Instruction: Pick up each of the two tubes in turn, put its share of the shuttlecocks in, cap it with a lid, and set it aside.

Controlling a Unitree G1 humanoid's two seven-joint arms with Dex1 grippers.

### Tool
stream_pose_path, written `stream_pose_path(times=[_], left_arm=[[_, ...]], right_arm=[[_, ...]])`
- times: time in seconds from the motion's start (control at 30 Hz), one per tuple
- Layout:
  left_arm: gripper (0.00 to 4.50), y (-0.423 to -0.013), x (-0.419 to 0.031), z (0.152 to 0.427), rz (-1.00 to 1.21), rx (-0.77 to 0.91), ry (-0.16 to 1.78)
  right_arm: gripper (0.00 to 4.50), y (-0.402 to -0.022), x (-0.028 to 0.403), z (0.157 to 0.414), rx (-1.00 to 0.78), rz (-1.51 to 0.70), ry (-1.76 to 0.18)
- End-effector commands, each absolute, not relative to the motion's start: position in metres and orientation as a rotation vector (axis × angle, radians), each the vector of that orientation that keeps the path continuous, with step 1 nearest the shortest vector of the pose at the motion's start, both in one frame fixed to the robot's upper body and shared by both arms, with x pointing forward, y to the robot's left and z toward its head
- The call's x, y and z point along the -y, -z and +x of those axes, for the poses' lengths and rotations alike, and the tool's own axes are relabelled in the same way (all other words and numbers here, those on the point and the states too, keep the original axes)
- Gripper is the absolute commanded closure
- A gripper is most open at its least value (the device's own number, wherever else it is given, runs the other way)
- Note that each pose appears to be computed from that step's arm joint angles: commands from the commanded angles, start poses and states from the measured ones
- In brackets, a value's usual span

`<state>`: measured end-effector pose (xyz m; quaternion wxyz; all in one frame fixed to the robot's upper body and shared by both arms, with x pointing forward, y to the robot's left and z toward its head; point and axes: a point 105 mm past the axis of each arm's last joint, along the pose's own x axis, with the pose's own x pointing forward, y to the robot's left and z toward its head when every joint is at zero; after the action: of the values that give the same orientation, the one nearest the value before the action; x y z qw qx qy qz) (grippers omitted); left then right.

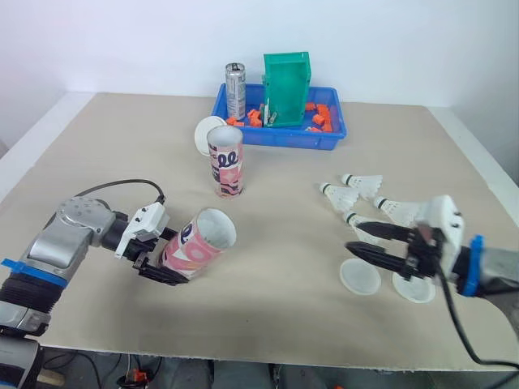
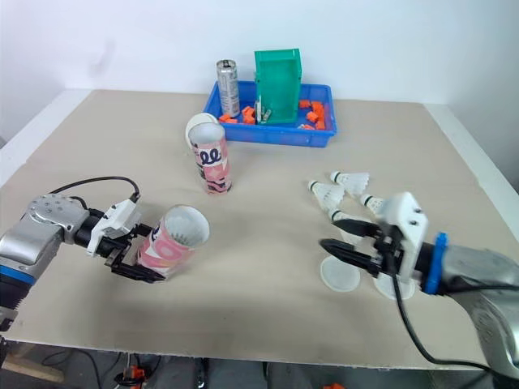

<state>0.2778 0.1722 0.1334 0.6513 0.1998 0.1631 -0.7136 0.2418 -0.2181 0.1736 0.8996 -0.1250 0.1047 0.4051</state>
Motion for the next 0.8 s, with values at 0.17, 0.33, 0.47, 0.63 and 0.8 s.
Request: stream_pose_path(times=[0.17,0.33,0.47,0.63,0.8], left_arm=[[0.88,-0.143,-0.173,0.279,0.468,-0.334,1.610],[0.88,-0.142,-0.173,0.278,0.467,-0.336,1.611],[0.88,-0.143,-0.173,0.279,0.468,-0.335,1.612],[0.88,-0.143,-0.172,0.278,0.467,-0.335,1.614],[0.88,-0.144,-0.172,0.276,0.466,-0.336,1.615]], right_arm=[[1.97,-0.157,0.247,0.240,-0.276,-0.264,-0.747],[1.97,-0.137,0.249,0.252,-0.312,-0.262,-0.712],[1.97,-0.132,0.244,0.260,-0.311,-0.242,-0.716],[1.97,-0.125,0.241,0.273,-0.320,-0.245,-0.697],[1.97,-0.123,0.242,0.282,-0.313,-0.256,-0.683]])
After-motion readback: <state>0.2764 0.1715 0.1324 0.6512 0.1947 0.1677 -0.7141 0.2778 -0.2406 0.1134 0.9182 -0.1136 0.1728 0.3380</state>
